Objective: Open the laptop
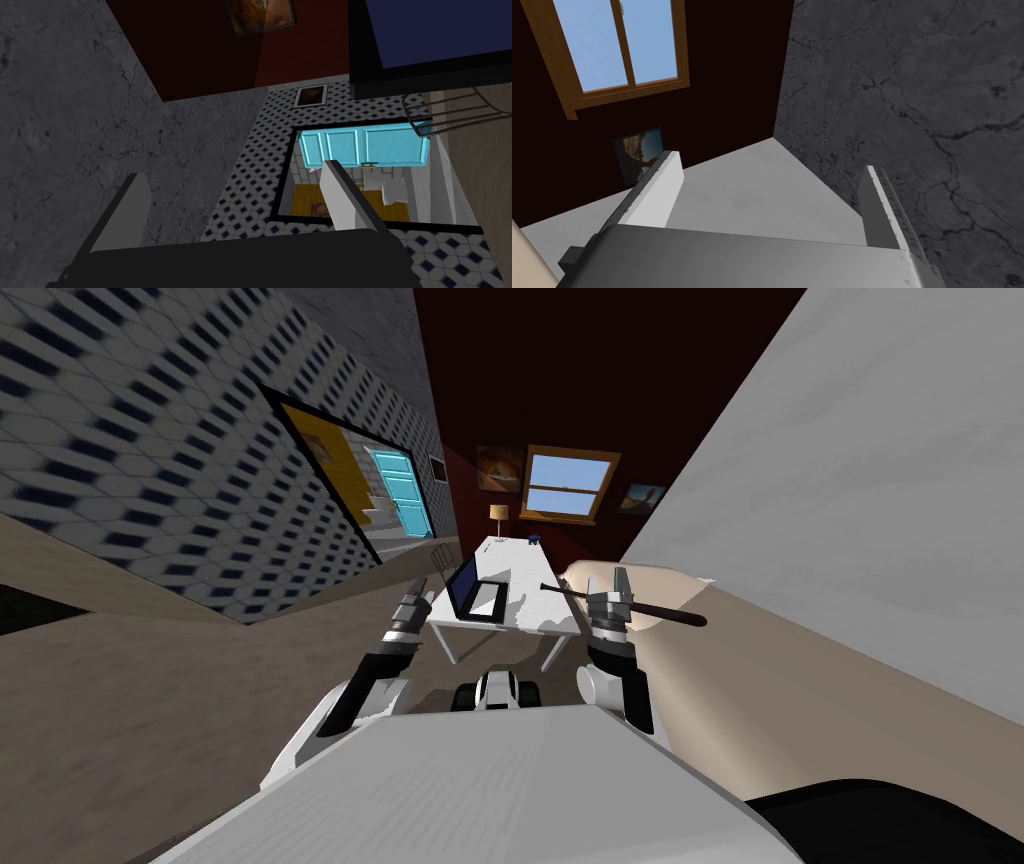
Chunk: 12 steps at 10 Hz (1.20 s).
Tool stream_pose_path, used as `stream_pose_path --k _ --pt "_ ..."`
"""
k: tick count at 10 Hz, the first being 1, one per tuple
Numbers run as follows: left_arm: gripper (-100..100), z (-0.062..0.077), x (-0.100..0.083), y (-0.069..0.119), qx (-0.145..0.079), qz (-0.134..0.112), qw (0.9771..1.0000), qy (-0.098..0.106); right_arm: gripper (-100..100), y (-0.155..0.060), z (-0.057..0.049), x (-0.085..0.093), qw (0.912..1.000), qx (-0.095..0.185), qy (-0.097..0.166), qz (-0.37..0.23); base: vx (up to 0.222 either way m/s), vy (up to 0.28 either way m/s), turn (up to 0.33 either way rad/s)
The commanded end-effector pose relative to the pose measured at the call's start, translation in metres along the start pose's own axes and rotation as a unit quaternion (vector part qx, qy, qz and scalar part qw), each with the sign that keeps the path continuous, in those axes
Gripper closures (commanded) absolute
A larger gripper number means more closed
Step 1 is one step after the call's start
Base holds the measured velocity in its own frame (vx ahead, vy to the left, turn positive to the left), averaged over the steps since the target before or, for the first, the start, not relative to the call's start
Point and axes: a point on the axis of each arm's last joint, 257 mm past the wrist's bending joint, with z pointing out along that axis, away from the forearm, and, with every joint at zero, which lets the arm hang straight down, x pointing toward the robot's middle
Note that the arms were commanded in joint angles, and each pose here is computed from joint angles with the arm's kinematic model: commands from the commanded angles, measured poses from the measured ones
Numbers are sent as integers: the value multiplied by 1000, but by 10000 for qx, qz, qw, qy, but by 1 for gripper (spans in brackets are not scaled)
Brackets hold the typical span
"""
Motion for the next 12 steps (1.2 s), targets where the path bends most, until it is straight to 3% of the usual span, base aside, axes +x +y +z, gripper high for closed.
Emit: stream_pose_path --k 1,3,7,12 --pt "-100 0 1 16 -277 175 9994 112 0 0 0 0 10000 0 0 0 35 -6 -35" --pt "-100 -1 2 28 -494 343 9979 219 0 0 0 0 10000 0 0 0 36 -4 -38" --pt "-100 -4 1 52 -911 658 9929 389 0 0 0 0 10000 0 0 0 36 -4 -38" --pt "-100 -10 -3 79 -1379 1008 9839 534 0 0 0 0 10000 0 0 0 32 -3 -35"
